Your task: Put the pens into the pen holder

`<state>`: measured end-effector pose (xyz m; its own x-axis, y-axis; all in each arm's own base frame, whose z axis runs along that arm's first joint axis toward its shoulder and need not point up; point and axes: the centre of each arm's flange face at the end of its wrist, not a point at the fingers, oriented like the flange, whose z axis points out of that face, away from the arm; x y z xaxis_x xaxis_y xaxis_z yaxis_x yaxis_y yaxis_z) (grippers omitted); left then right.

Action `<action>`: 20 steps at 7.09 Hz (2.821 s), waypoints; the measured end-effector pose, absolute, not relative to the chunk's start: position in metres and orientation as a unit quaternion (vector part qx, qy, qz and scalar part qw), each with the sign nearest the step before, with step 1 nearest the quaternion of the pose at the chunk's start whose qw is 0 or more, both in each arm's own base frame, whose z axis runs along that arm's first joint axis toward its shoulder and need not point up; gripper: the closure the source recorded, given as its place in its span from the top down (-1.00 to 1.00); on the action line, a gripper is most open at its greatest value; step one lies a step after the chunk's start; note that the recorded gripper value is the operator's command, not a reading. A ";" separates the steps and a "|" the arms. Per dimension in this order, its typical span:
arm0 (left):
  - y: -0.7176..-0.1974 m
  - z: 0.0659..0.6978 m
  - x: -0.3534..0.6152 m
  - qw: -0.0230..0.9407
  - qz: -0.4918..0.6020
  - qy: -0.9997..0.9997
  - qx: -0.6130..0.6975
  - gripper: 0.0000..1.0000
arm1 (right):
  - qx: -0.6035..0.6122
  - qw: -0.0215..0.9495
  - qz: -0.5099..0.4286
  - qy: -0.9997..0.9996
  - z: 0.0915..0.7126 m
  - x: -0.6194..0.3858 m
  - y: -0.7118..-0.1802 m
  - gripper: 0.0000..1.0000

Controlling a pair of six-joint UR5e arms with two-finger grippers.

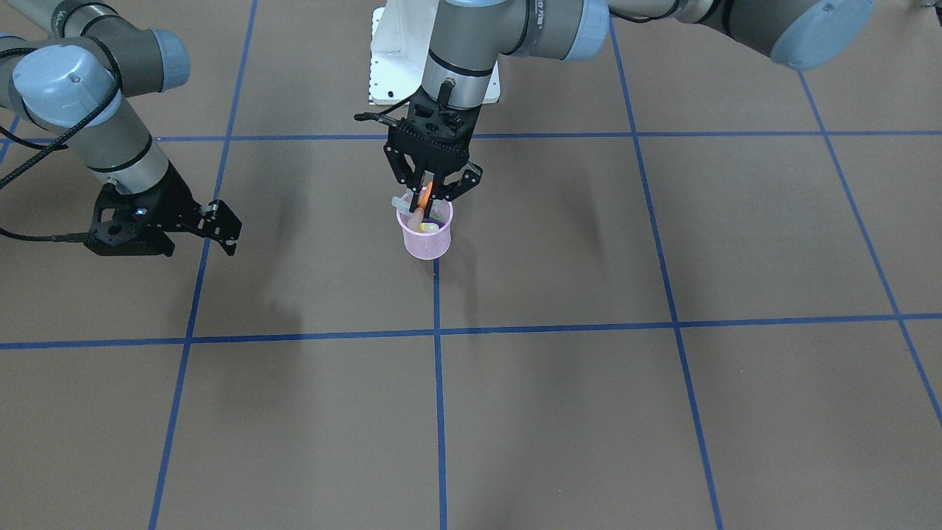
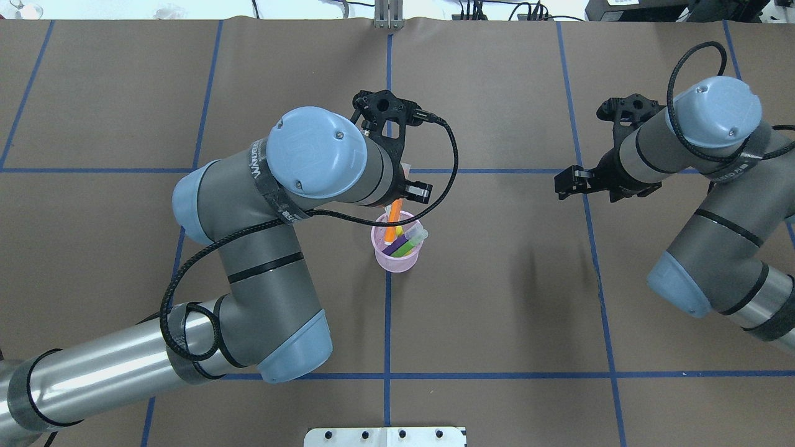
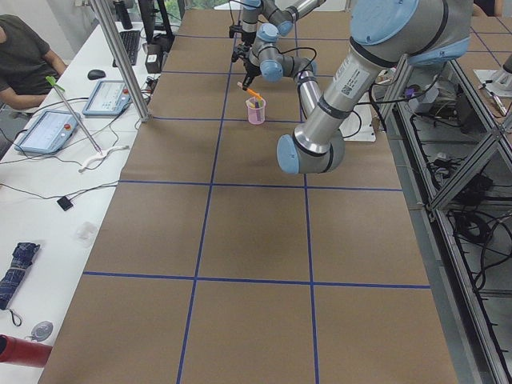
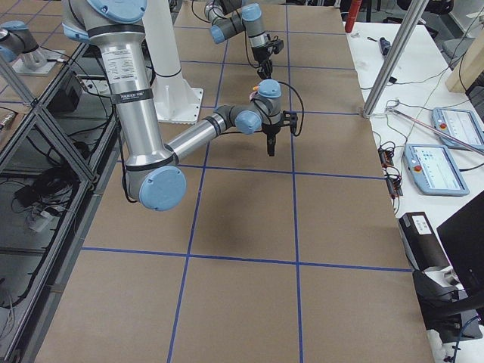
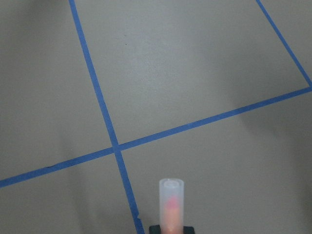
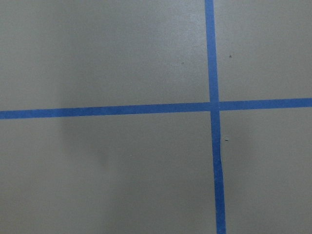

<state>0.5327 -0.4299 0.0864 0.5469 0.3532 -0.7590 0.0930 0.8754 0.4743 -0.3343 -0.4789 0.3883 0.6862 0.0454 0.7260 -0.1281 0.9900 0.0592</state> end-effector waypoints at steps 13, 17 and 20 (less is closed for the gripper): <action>-0.537 0.192 0.395 0.874 0.076 0.422 0.230 1.00 | 0.068 0.916 0.040 -0.394 0.420 -0.233 -0.539 0.99; -0.569 0.455 0.159 0.920 0.113 0.348 0.137 1.00 | 0.070 0.917 -0.015 -0.391 0.551 -0.053 -0.587 0.99; -0.539 0.606 0.031 0.921 0.074 0.377 0.055 1.00 | 0.064 0.915 -0.007 -0.399 0.614 0.037 -0.583 0.99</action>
